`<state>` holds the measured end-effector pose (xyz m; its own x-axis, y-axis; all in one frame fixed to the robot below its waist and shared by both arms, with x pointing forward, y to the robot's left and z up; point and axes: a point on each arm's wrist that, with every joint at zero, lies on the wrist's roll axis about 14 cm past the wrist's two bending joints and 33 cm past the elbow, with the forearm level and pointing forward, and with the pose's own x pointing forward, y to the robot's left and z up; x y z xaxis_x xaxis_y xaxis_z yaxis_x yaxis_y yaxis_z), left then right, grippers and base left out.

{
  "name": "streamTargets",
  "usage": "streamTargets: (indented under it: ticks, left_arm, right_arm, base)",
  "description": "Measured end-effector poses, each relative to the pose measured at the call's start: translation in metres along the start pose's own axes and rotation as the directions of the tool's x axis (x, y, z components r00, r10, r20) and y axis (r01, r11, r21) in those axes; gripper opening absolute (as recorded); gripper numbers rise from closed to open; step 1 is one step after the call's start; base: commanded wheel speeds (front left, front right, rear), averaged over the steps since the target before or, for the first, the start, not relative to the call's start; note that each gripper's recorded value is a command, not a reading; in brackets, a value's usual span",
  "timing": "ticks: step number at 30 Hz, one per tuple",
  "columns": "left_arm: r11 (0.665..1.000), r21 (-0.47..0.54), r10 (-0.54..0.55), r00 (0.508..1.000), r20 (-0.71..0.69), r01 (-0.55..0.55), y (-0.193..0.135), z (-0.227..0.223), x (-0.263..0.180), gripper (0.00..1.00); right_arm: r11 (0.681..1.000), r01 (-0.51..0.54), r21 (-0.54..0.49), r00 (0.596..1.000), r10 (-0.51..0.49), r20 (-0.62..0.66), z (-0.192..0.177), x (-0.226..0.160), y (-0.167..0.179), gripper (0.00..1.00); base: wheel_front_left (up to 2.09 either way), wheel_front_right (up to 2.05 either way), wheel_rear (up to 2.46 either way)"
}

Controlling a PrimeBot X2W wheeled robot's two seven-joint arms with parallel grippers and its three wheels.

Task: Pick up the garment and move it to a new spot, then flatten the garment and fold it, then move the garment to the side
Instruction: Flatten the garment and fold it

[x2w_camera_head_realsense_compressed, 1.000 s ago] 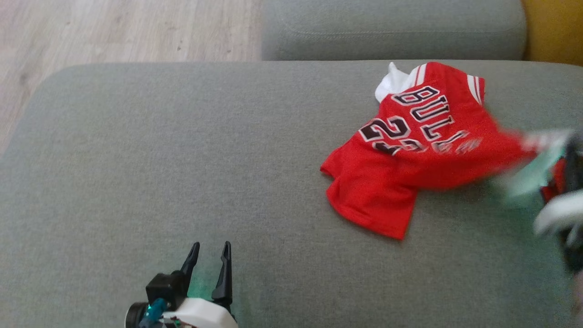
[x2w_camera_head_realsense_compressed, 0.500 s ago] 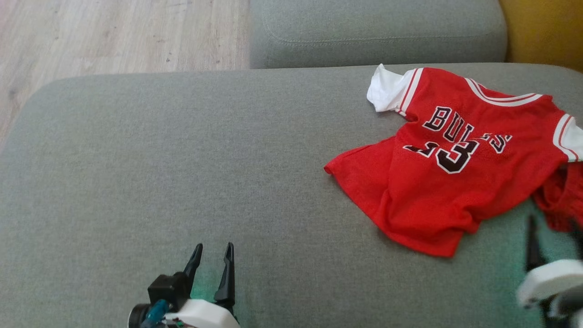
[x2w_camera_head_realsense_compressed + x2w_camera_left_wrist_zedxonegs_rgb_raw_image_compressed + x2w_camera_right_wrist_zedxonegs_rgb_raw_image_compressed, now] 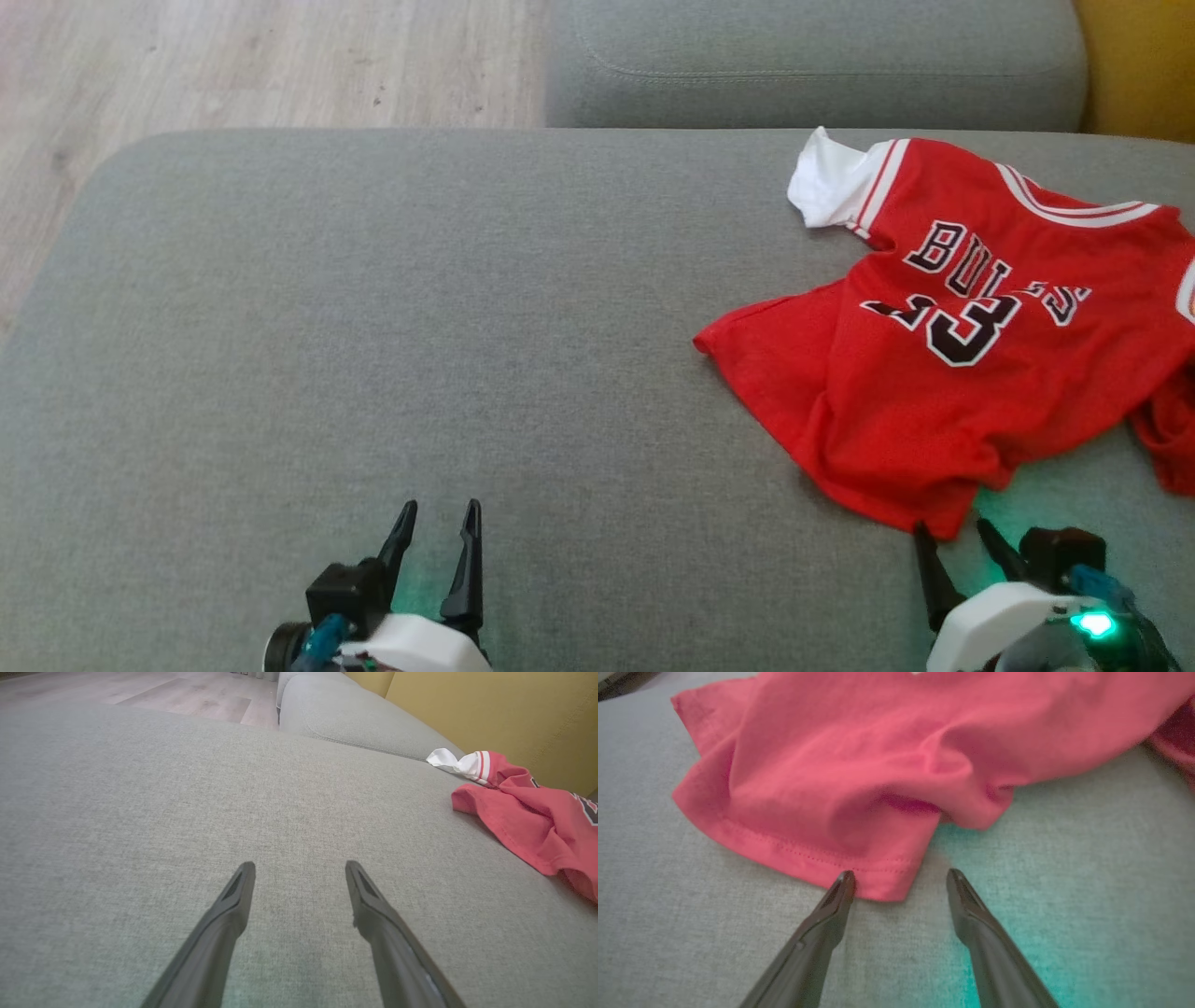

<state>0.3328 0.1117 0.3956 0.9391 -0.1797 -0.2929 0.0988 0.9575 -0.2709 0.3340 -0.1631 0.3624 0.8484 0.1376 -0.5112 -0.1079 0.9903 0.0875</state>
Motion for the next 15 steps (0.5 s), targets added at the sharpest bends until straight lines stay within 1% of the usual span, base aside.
streamTargets:
  ticks: [1,2,3,4,7,10,11,13,15]
  left_arm:
    - [1.000,-0.002,0.001,1.000,0.000,-0.001,0.001,0.000,-0.001,1.00]
    - [1.000,-0.003,0.005,1.000,0.000,-0.005,0.002,0.000,-0.001,1.00]
    - [1.000,-0.005,0.007,1.000,0.001,-0.007,0.003,0.000,-0.002,1.00]
    - [1.000,-0.006,0.010,1.000,0.001,-0.010,0.004,0.000,-0.002,1.00]
    - [1.000,-0.010,0.021,1.000,0.003,-0.021,0.007,0.000,-0.004,1.00]
    - [0.999,-0.013,0.034,0.999,0.005,-0.034,0.011,0.000,-0.007,1.00]
    - [0.999,-0.014,0.038,0.999,0.007,-0.038,0.012,0.000,-0.008,1.00]
    - [0.999,-0.018,0.045,0.999,0.011,-0.045,0.015,0.000,-0.012,1.00]
    - [0.998,-0.019,0.054,0.998,0.014,-0.054,0.017,0.000,-0.016,1.00]
  right_arm:
    - [1.000,-0.006,0.002,1.000,0.006,-0.017,-0.004,0.001,0.002,1.00]
    - [1.000,-0.015,-0.002,1.000,0.015,-0.022,-0.006,0.002,0.005,0.72]
    - [1.000,-0.026,-0.003,0.999,0.026,-0.020,-0.005,0.004,0.009,0.11]
    - [0.999,-0.043,-0.001,0.999,0.043,-0.011,-0.002,0.006,0.014,0.00]
    - [0.992,-0.123,-0.025,0.992,0.124,0.029,0.009,0.013,0.041,0.00]
    - [0.968,-0.240,-0.067,0.966,0.245,0.082,0.027,0.018,0.082,0.00]
    - [0.956,-0.282,-0.083,0.952,0.290,0.102,0.035,0.019,0.097,0.00]
    - [0.921,-0.372,-0.119,0.912,0.386,0.140,0.057,0.022,0.131,0.00]
    - [0.873,-0.458,-0.166,0.860,0.483,0.167,0.078,0.023,0.167,0.00]
  base:
    - [0.00,0.00,0.00]
    - [0.00,0.00,0.00]
    - [0.00,0.00,0.00]
    - [0.00,0.00,0.00]
    - [0.00,0.00,0.00]
    - [0.00,0.00,0.00]
    - [0.00,0.00,0.00]
    - [0.00,0.00,0.00]
    - [0.00,0.00,0.00]
